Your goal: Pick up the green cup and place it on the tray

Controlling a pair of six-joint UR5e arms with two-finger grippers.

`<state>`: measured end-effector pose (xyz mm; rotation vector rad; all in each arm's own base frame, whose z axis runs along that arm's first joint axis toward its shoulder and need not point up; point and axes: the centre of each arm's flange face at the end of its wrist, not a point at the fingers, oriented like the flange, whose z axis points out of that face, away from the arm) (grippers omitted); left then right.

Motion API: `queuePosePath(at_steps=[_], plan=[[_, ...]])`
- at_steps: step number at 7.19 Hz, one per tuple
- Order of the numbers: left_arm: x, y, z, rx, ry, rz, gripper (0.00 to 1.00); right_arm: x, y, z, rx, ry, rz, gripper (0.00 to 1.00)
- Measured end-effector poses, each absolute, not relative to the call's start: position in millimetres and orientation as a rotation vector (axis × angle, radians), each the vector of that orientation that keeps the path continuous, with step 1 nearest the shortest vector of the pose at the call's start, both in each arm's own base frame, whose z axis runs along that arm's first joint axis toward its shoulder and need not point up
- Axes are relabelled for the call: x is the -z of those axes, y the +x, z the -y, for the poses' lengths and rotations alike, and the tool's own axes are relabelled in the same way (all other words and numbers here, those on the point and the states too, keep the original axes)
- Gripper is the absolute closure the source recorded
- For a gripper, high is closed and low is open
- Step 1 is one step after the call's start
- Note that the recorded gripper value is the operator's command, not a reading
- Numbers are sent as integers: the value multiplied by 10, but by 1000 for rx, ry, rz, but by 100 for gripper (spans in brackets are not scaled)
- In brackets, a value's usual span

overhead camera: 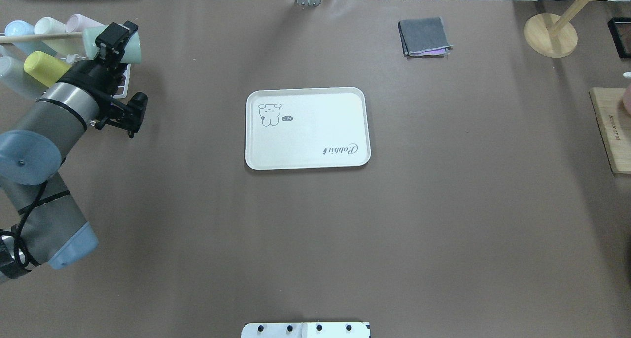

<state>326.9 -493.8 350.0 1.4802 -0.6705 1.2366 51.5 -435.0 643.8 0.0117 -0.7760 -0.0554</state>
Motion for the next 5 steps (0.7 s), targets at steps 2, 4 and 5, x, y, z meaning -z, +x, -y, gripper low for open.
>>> queuePosePath(at_steps=[2, 4, 5], plan=[[-2974, 3732, 4900, -1164, 1563, 500, 22, -6454, 523, 4349, 54, 10, 770, 0], [-2551, 4240, 4725, -1112, 1605, 334, 22, -6466, 526, 4352, 53, 9, 767, 0], [-2437, 4456, 4674, -1087, 1610, 264, 22, -6470, 526, 4357, 53, 9, 767, 0]])
